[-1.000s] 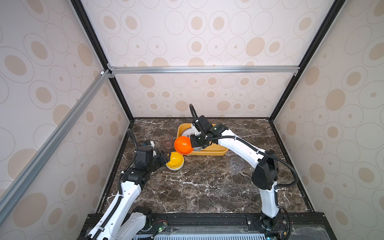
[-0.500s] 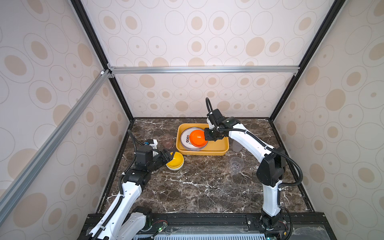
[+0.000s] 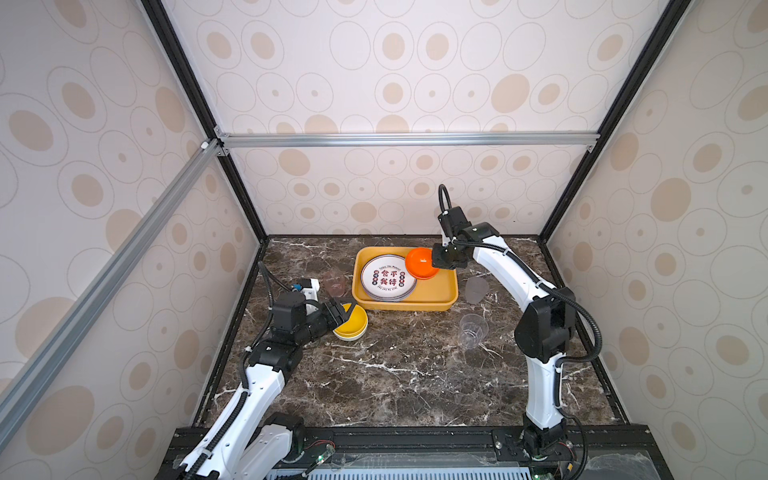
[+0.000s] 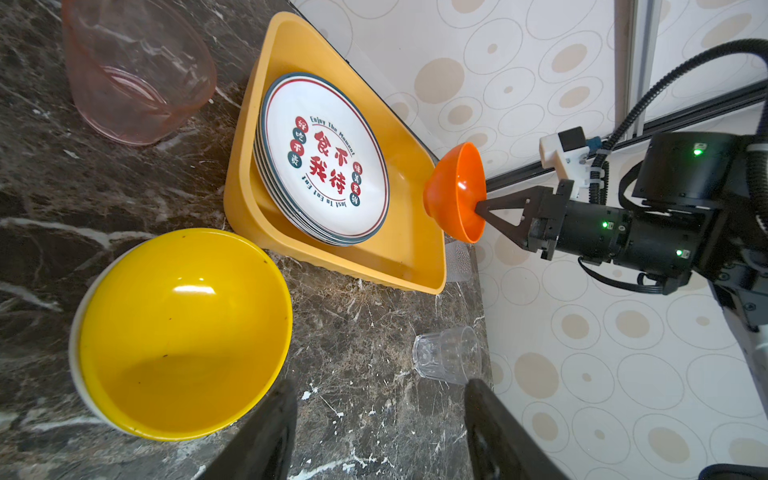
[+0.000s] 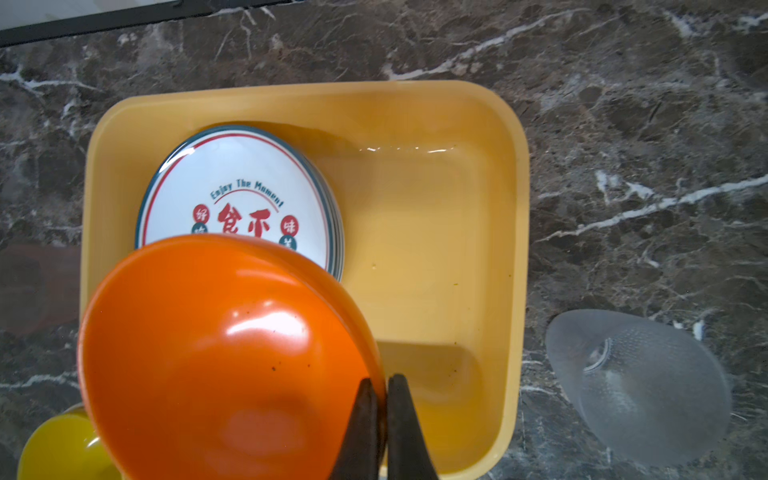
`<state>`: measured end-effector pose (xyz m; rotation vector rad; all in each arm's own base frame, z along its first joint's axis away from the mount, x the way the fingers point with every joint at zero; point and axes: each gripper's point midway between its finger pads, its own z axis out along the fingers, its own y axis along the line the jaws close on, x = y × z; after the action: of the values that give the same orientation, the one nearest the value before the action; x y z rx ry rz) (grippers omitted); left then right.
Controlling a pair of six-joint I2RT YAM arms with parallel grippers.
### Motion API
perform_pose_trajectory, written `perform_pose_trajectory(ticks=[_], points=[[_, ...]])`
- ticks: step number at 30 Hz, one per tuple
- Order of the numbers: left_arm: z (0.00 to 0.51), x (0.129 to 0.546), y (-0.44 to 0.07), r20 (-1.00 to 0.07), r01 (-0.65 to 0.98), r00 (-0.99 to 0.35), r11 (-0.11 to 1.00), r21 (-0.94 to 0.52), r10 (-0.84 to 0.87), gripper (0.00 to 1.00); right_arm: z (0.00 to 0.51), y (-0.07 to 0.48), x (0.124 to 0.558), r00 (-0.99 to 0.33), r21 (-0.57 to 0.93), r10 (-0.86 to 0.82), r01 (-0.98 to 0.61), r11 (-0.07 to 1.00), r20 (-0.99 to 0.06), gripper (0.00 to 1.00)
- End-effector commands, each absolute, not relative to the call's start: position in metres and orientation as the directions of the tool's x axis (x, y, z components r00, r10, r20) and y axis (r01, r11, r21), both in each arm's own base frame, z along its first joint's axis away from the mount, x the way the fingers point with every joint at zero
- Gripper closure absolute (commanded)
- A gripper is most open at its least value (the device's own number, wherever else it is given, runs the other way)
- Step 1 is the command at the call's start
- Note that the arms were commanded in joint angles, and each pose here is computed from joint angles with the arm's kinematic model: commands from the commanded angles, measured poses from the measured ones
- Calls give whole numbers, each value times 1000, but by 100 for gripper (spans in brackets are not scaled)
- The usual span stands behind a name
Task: Place the mixed dishes into the plastic bin
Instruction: 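Lower the orange bowl into the bin beside the plates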
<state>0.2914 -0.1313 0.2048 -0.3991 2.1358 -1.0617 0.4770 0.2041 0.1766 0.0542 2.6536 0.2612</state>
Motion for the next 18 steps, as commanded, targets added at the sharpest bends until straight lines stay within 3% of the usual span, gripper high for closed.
perform_pose_trajectory(ticks=[1, 18], points=[[208, 291, -134, -453, 46, -701, 599, -800, -551, 36, 173, 191, 488, -888, 164, 113, 43, 985, -446, 100], [192, 287, -130, -437, 2, -707, 616, -787, -556, 36, 129, 160, 537, -870, 145, 246, 203, 968, -427, 100]])
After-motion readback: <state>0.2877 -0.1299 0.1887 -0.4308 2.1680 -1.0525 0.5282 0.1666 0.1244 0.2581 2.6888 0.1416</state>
